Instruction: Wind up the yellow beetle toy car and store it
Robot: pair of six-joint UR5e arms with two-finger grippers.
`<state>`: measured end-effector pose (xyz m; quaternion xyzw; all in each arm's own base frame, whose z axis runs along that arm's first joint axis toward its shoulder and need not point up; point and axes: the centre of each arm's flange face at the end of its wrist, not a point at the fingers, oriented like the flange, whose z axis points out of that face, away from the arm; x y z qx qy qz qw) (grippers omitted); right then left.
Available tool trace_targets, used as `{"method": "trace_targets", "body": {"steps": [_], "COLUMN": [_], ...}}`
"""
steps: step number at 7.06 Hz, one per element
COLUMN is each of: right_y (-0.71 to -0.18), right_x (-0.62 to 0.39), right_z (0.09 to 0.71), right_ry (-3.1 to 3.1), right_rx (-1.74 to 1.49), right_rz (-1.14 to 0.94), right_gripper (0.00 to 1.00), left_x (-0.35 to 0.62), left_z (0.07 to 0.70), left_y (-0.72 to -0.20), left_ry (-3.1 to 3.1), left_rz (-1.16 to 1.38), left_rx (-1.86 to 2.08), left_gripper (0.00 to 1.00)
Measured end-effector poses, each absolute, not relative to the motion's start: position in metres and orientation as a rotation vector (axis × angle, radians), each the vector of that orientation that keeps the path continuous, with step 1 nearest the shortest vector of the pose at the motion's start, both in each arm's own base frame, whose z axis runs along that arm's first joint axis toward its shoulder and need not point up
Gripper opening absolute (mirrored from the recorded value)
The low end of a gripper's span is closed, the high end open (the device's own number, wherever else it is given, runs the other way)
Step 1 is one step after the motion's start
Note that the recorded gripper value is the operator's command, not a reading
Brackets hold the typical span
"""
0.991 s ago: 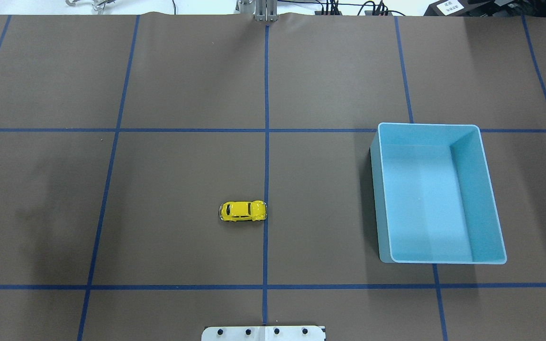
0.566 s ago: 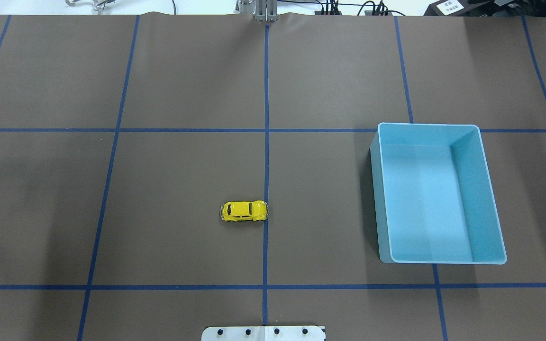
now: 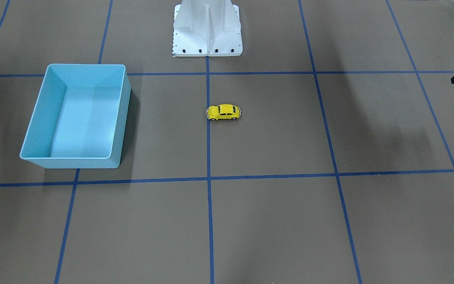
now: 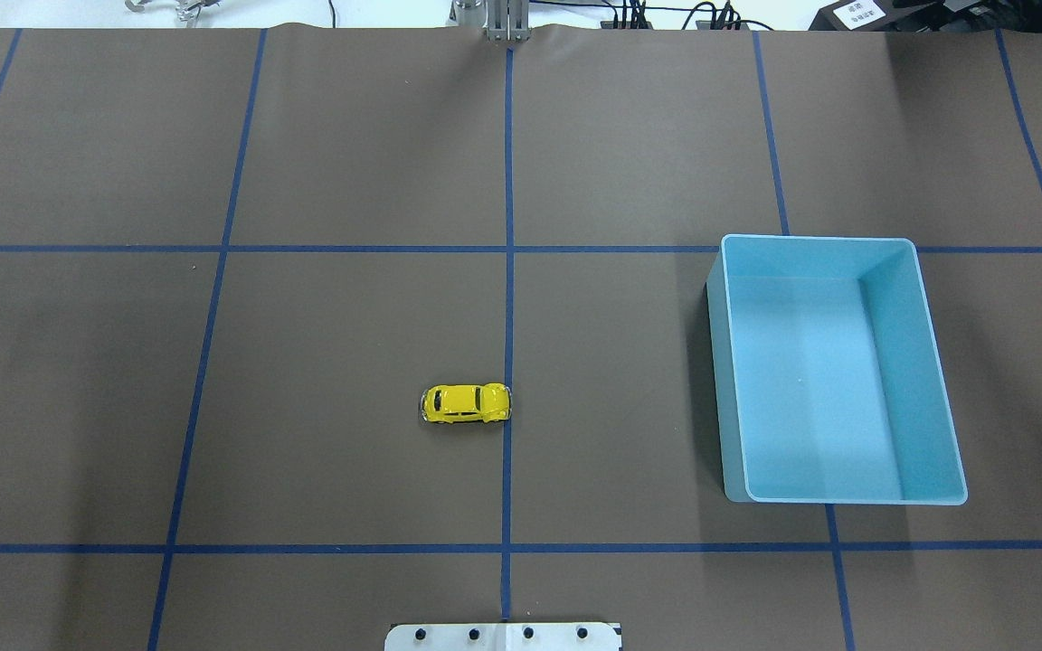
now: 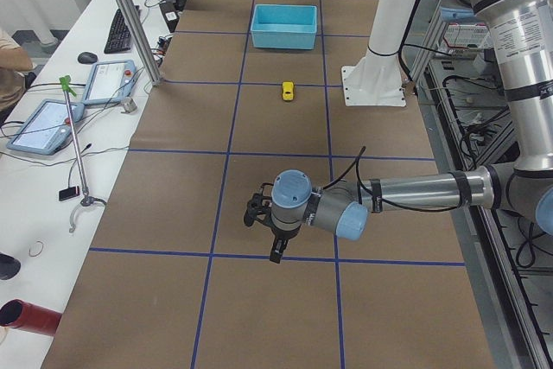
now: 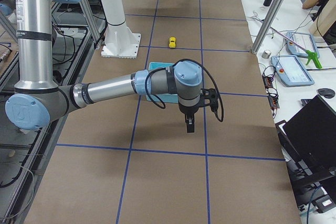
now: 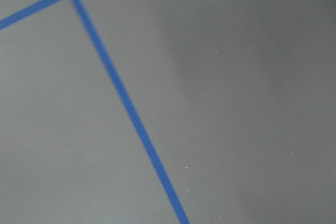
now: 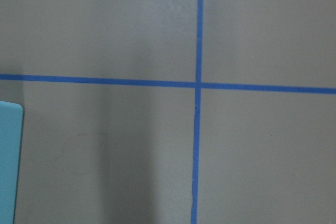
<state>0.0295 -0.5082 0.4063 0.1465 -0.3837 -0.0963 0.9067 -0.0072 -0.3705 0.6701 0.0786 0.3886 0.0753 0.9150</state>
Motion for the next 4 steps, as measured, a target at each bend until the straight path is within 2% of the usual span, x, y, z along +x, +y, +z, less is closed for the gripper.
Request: {"method": "trace_targets", "body": {"steps": [2,4], "right_y": [-0.519,-0.474], "right_x": [-0.062,-0.192], "right_z": [0.307,0.232], "right_ry": [-0.827,-0.819], "right_rx": [0.377,0.423], "right_rz": [-0.364,-0.512], "right_gripper": [1.00,1.00], "left_x": [-0.036,-0.051], "left_z": [0.672,0.658], "left_y": [-0.369,-0.378], "left_ry": [0.835,0.841], "left_rz": [-0.039,-0.036], "left_rx": [0.047,-0.006], "left_gripper": [1.00,1.00]}}
